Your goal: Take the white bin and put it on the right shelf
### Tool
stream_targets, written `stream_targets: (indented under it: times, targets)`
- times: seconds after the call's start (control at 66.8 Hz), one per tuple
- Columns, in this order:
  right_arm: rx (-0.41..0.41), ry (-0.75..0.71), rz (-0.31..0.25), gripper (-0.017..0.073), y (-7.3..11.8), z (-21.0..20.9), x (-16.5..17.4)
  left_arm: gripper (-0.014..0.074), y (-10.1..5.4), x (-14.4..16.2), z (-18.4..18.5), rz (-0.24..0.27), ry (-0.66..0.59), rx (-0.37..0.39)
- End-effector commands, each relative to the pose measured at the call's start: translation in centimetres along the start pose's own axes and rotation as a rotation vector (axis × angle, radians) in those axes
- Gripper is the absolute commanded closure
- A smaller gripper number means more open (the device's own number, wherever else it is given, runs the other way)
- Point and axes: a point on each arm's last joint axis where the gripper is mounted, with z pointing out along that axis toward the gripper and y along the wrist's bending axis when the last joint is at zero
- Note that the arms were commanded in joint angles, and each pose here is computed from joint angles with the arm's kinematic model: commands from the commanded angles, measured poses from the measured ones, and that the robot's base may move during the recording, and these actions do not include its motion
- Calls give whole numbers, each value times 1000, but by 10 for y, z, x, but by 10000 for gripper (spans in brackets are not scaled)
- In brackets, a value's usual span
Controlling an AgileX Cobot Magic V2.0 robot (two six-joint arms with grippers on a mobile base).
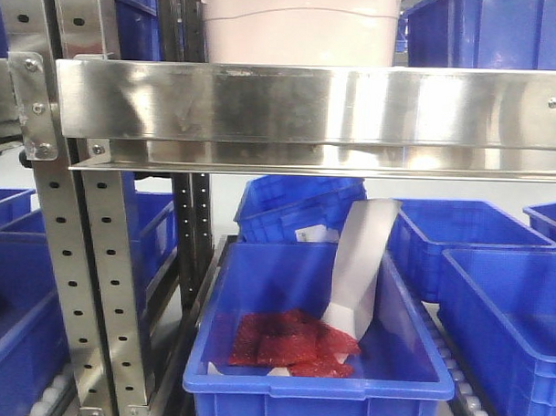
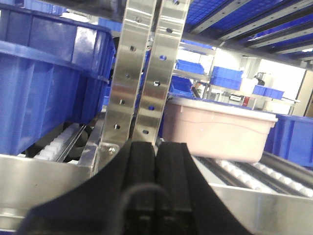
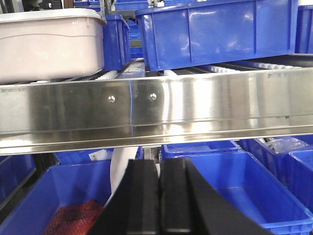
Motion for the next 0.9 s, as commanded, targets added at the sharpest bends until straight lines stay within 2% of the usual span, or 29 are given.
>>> stream_targets:
  times: [0.0,0.045,0.075,0.09,0.135,0.15,0.225,0.284,0.329,0.434,0.509,0.614,0.659,0.883]
  targets:
    - [-1,-110,-21,503,0,-2,-9,712,-3,-10,1,73,-35,20]
    - [-1,-110,-21,503,0,-2,-9,712,-6,-8,-2,92,-20,48]
    - [-1,-110,-21,503,0,-2,-9,712,-7,-6,-3,57,3,61]
    - [-1,-110,-21,503,0,-2,-9,712,-8,-5,-5,64,21,66]
    - [-1,-110,-21,503,0,-2,-9,712,-8,0,-8,29,74,60]
    - [-1,-110,-21,503,0,-2,-9,712,-8,3,-9,39,94,56]
    - [-1,-110,-21,503,0,-2,-9,712,-4,11,-16,176,159,4]
    - [-1,-110,-21,503,0,-2,-9,712,0,18,-22,230,173,-53]
    - [-1,-110,-21,503,0,-2,-9,712,3,22,-26,232,154,-92]
    - [-1,-110,-21,503,0,-2,-9,712,10,42,-33,196,150,-145]
    - [-1,-110,-21,503,0,-2,-9,712,14,59,-34,228,169,-143]
    - [-1,-110,-21,503,0,-2,-9,712,18,77,-34,217,147,-139]
    - [-1,-110,-21,503,0,-2,-9,712,17,77,-34,194,149,-140]
    - [-1,-110,-21,503,0,-2,-9,712,18,76,-34,195,133,-140]
